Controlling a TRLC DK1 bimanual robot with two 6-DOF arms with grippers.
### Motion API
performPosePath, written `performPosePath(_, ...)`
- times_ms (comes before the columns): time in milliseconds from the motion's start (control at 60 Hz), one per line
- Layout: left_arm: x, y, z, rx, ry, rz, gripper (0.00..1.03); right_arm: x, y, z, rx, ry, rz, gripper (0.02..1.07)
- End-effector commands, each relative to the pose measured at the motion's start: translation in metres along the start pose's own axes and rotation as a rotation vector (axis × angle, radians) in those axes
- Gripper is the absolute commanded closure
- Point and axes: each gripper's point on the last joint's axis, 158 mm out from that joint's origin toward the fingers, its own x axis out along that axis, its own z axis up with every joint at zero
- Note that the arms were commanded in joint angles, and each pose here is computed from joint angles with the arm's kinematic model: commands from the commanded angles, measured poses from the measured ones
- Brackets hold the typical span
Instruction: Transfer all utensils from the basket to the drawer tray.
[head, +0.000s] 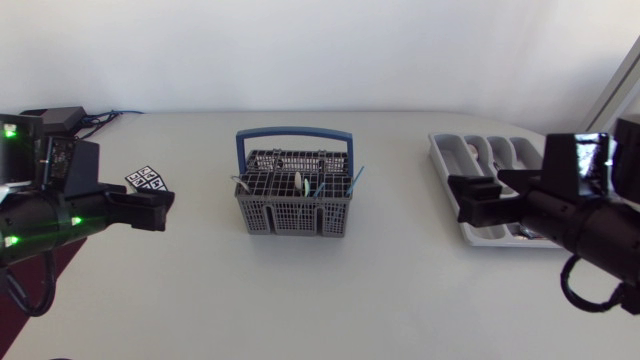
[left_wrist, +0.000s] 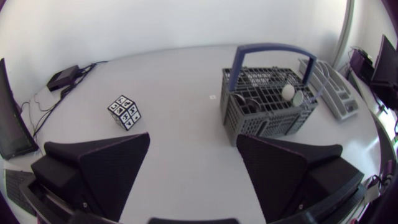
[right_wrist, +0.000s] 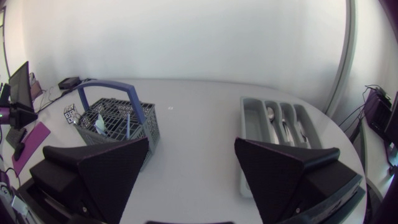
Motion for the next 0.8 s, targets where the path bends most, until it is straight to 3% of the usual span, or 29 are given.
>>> performPosePath(0,0.0,-0.017,0.009,0.071,0.02,-0.052,0.06,0.015,0.011,-0.001,-0.001,0.069,0.009,0.07)
performPosePath(150,0.0,-0.045,0.018,0.105,0.032,-0.137,0.06,0.042,0.041,-0.019,-0.105,0.227,0.141,0.07)
performPosePath(433,0.005,-0.081,0.048,0.153,-0.025,-0.221,0.06,0.094,0.073,-0.028,-0.032,0.335,0.35,0.08)
performPosePath(600,0.005,-0.11,0.05,0.195,-0.054,-0.285,0.06,0.109,0.09,-0.024,-0.035,0.329,0.404,0.19)
performPosePath(783,0.015,-0.124,0.05,0.21,-0.061,-0.307,0.08,0.122,0.106,-0.026,-0.047,0.324,0.44,0.52)
